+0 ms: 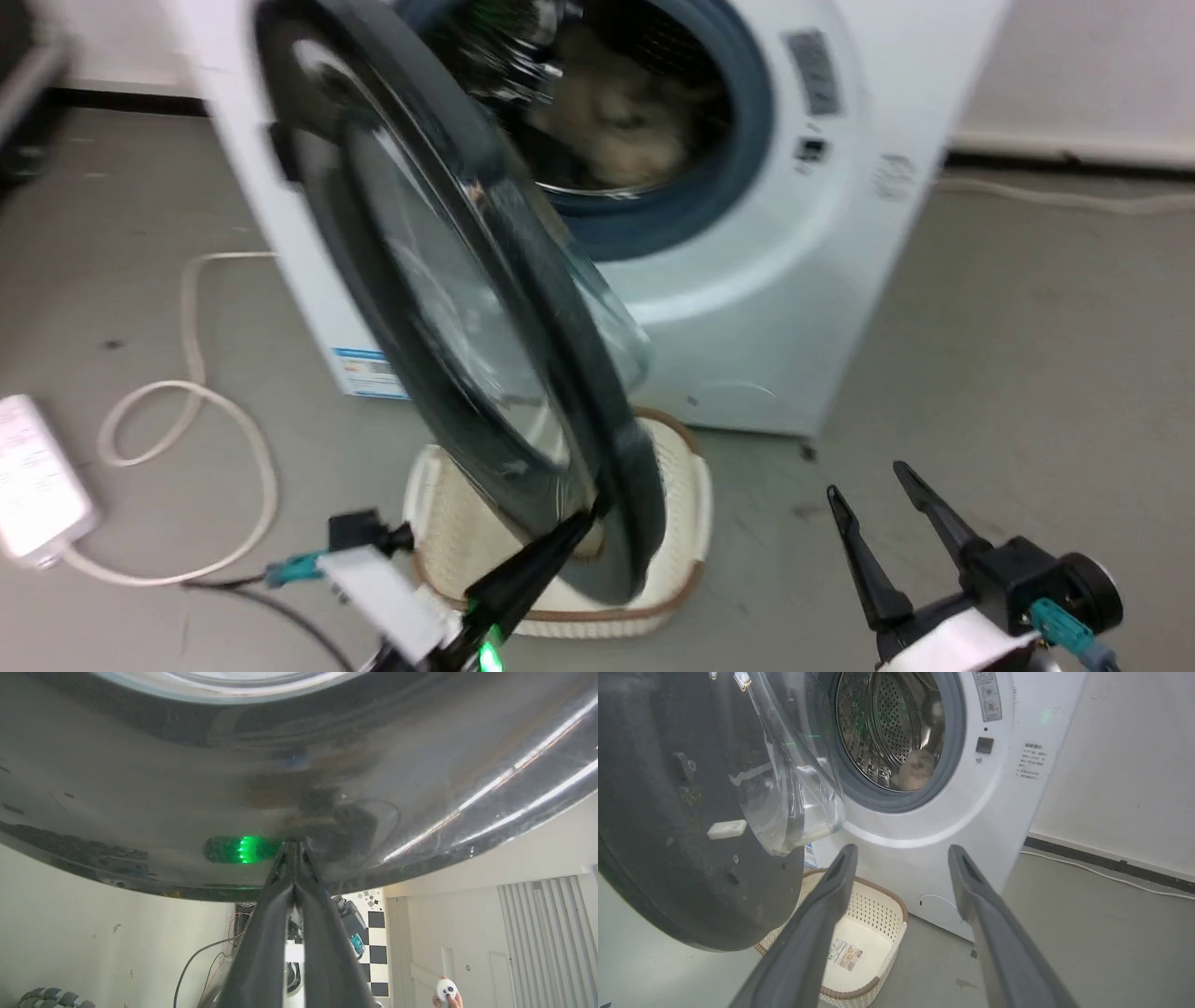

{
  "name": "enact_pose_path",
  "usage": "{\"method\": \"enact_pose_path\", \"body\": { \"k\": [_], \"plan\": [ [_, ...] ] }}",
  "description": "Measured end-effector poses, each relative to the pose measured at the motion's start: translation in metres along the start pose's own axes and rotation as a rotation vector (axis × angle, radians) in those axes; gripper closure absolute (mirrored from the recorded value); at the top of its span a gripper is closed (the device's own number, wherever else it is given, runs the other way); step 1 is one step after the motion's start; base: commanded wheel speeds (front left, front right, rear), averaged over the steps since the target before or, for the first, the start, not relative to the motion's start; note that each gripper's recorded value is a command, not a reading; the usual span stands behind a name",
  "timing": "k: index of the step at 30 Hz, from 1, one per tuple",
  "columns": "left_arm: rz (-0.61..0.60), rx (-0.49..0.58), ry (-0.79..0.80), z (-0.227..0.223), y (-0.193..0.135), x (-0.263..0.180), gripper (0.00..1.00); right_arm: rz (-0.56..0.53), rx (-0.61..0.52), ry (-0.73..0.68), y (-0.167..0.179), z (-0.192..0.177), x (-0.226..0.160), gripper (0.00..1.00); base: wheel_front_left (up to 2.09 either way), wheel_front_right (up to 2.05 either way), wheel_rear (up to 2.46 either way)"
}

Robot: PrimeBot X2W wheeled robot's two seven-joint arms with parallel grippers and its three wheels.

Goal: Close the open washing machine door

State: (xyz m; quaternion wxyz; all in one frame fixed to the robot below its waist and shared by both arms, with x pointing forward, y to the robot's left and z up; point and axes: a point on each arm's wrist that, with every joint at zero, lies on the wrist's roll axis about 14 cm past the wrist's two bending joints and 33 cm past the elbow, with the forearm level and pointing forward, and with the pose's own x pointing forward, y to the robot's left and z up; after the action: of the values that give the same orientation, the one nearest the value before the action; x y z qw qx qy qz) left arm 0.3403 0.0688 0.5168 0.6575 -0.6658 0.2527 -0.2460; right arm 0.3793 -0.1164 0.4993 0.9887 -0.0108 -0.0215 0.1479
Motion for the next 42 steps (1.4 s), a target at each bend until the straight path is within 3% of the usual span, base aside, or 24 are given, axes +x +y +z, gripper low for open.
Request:
{"method": "enact_pose_path", "body": {
  "k": [7, 15, 18, 25, 26, 27, 31, 33, 37, 42],
  "plan": [
    [0.020, 0.028, -0.034, 0.015, 0.011, 0.108, 1.00, -0.178, 0.013, 0.059, -0.055, -0.018, -0.023, 0.00, 0.00, 0.00, 0.00],
    [-0.021, -0.055, -0.081, 0.020, 0.002, 0.194, 1.00, -0.303, 0.022, 0.139, -0.084, -0.041, -0.052, 0.00, 0.00, 0.00, 0.00],
    [-0.013, -0.087, -0.099, 0.020, 0.003, 0.212, 1.00, -0.326, 0.024, 0.153, -0.089, -0.045, -0.058, 0.00, 0.00, 0.00, 0.00],
    [-0.013, -0.007, -0.090, 0.016, -0.006, 0.206, 1.00, -0.318, 0.026, 0.119, -0.087, -0.036, -0.052, 0.00, 0.00, 0.00, 0.00],
    [-0.018, 0.024, -0.093, 0.017, -0.007, 0.200, 0.26, -0.310, 0.026, 0.111, -0.085, -0.034, -0.050, 0.00, 0.00, 0.00, 0.00],
    [-0.018, 0.058, -0.093, 0.016, -0.007, 0.192, 0.00, -0.303, 0.026, 0.102, -0.083, -0.032, -0.048, 0.00, 0.00, 0.00, 0.00],
    [0.011, 0.172, -0.153, 0.022, 0.007, 0.145, 0.00, -0.258, 0.036, 0.060, -0.070, -0.021, -0.043, 0.00, 0.00, 0.00, 0.00],
    [0.027, 0.297, -0.202, 0.030, 0.011, 0.117, 0.00, -0.227, 0.039, 0.056, -0.061, -0.020, -0.043, 0.00, 0.00, 0.00, 0.00],
    [0.079, 0.646, -0.277, 0.046, 0.019, 0.055, 0.00, -0.179, 0.040, 0.050, -0.047, -0.019, -0.043, 0.00, 0.00, 0.00, 0.00],
    [0.187, 1.170, -0.204, 0.050, 0.034, -0.005, 0.00, -0.106, 0.039, 0.009, -0.029, -0.007, -0.035, 0.00, 0.00, 0.00, 0.00]
  ]
}}
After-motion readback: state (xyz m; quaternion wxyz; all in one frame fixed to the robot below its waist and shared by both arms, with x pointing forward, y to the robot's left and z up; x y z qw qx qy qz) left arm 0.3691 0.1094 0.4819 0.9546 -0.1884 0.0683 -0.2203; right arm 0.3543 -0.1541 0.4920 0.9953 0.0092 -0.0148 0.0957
